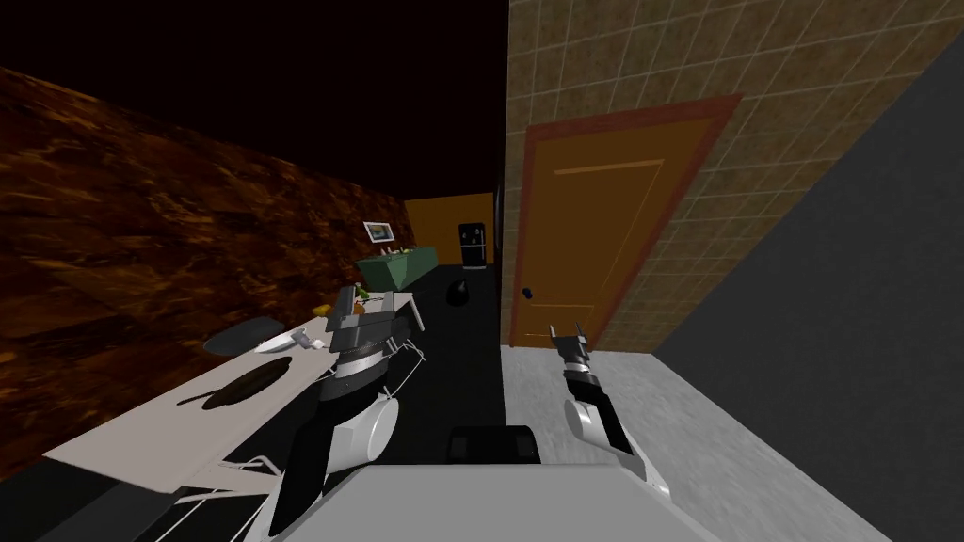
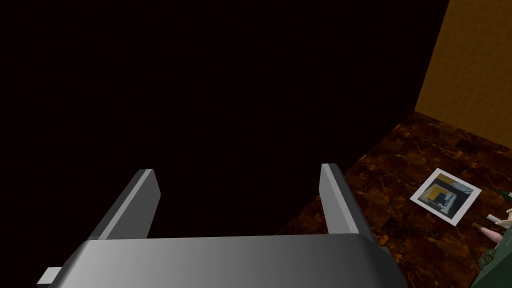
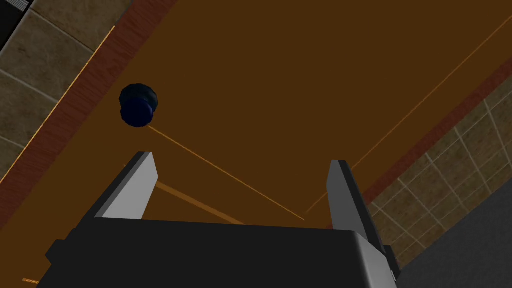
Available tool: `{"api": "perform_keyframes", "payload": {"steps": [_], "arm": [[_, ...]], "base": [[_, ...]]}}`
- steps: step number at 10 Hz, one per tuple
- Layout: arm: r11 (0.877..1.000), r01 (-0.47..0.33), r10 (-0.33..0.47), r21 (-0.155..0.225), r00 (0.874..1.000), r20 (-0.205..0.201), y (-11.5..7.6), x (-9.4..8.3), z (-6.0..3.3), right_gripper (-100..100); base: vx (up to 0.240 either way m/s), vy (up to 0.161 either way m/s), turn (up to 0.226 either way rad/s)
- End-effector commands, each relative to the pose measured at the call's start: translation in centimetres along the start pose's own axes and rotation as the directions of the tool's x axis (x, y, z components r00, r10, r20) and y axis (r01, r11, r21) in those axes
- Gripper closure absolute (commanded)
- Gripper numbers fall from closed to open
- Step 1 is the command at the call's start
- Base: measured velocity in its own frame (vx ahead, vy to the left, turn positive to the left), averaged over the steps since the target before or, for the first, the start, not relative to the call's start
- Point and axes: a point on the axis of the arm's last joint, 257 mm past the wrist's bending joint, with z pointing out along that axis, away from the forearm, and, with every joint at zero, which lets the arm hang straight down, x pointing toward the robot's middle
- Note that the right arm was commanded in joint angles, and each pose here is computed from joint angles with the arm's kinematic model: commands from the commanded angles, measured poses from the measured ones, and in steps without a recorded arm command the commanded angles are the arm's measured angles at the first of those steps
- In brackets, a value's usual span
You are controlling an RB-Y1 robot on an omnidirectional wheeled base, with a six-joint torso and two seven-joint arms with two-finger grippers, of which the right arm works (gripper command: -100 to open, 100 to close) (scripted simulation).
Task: Pull the door open
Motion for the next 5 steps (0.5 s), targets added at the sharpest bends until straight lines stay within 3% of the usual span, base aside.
{"api": "perform_keyframes", "payload": {"steps": [1,5], "arm": [[0.999,-0.047,0.047,-0.004,0.999,0.025,-0.5,-1.2,-0.15,-100],[0.988,-0.152,0.154,-0.024,0.984,0.087,-1.2,-4.3,-0.53,-100]], "base": [[0.063,-0.075,0.229],[0.057,-0.097,0.204]]}}
